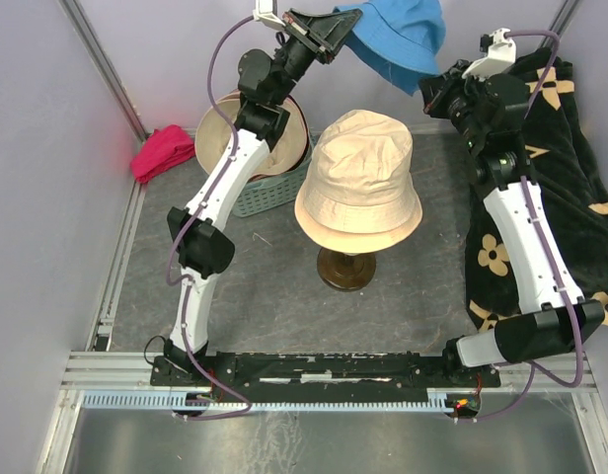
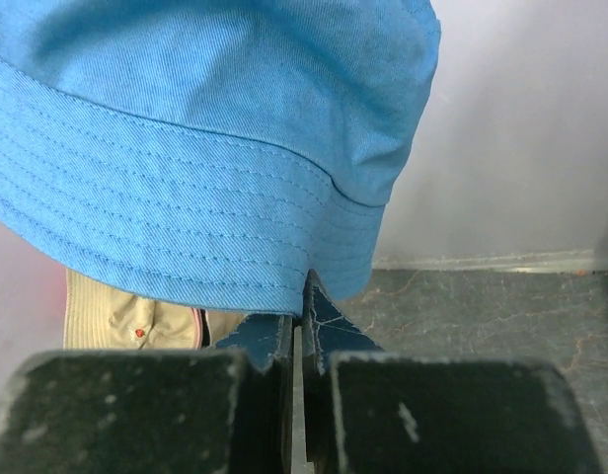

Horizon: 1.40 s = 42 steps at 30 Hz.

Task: Stack the hats
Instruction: Stack the hat on the hat.

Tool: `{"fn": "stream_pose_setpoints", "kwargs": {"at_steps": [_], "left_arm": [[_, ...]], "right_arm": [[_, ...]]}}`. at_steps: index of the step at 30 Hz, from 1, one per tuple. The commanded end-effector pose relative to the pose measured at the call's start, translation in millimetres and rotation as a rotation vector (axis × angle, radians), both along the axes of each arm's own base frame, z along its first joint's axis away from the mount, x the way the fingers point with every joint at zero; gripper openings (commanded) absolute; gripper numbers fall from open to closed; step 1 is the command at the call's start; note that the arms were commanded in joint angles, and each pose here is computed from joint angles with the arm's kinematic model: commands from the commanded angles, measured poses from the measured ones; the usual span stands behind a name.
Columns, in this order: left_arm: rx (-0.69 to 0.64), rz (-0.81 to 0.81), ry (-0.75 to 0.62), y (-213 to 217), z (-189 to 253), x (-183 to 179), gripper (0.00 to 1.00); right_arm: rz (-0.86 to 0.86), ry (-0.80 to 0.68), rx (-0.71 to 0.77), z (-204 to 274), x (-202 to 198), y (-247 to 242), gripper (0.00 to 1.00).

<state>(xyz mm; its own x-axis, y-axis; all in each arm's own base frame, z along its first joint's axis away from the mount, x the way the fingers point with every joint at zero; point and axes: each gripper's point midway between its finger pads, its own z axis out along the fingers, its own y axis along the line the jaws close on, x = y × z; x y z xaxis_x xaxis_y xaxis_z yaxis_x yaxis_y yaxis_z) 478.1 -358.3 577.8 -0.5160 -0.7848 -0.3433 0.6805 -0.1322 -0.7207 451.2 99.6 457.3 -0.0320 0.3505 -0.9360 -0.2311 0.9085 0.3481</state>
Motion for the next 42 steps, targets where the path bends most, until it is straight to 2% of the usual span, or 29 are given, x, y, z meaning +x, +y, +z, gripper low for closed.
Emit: {"fn": "stream_pose_setpoints", "kwargs": {"at_steps": [1,17,31,42], "left_arm": [[-0.094,-0.001,-0.189,45.0,78.0,-61.4,0.03],[-0.034,-0.060,-0.285,55.4,98.1,-119.5,0.03],[0.017,0.041,-0.277,74.1,78.1,-140.4,0.03],[0.045,0.053,-0.315,86.5,78.7,-171.3,0.03]], "right_arm": [[-0.076,-0.087,-0.021,33.3,-20.3,-21.0,0.02],[-0.060,-0.123,-0.032,42.8,-59.1,-20.2,0.02],[-0.077,-0.136,-0.074,39.8,-80.0,-24.7,0.02],[-0.095,-0.147,-0.087,33.6,-102.3,-32.1,0.02]]}}
